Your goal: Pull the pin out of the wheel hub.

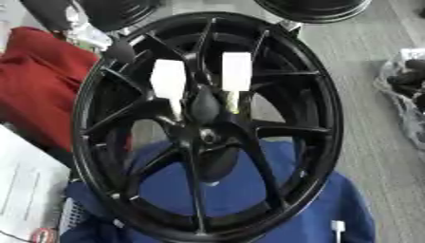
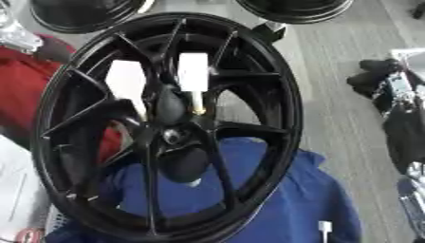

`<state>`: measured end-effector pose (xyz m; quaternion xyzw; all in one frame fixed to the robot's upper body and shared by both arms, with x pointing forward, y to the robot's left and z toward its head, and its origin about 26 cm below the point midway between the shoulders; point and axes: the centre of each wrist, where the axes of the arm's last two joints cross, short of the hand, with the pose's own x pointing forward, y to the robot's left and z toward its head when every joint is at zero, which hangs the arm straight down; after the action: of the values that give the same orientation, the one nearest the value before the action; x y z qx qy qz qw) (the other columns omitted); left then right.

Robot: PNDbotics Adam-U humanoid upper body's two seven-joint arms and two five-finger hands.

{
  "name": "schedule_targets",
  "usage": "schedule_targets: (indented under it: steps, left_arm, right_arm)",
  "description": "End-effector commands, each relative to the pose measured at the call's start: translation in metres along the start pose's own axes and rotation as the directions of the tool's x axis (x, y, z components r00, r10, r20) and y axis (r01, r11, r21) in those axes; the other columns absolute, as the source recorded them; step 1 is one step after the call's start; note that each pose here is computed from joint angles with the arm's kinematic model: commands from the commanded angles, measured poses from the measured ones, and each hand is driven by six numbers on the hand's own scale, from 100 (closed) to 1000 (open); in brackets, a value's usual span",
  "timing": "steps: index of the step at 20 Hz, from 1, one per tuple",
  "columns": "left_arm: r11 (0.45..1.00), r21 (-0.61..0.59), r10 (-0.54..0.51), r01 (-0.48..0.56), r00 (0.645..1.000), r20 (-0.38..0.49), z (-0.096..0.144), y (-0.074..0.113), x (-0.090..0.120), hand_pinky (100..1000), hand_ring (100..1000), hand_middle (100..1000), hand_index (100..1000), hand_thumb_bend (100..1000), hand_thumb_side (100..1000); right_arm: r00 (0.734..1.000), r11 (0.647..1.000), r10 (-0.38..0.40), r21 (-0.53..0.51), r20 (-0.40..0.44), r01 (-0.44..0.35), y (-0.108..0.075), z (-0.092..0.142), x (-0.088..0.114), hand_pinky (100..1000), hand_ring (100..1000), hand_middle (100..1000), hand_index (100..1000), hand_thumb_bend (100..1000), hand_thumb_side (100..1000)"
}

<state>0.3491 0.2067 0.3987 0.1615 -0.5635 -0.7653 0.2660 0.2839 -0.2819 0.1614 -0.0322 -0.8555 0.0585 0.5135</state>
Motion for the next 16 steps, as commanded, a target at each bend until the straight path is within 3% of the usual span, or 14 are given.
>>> schedule_targets:
  steps: [1, 7, 16]
  left_arm:
    - [1.0, 0.005, -0.017, 0.017, 1.0, -0.025, 0.0, 0.007, 0.006, 852, 822, 798, 872, 530, 499]
    - [0.999, -0.029, 0.036, -0.037, 0.999, -0.034, -0.013, 0.003, 0.011, 853, 829, 804, 892, 540, 499]
    - [0.995, -0.073, 0.058, -0.067, 0.99, -0.129, -0.02, -0.01, 0.019, 852, 824, 788, 872, 590, 483]
  right_arm:
    - [1.0, 1.0, 0.018, 0.01, 0.021, -0.018, -0.002, -0.002, 0.007, 846, 741, 584, 737, 100, 816]
    - [1.0, 1.0, 0.015, 0.013, 0.018, -0.016, -0.001, -0.002, 0.006, 845, 741, 584, 736, 100, 818]
    - [1.0, 1.0, 0.012, 0.014, 0.021, -0.013, 0.0, -0.003, 0.007, 845, 742, 585, 735, 100, 817]
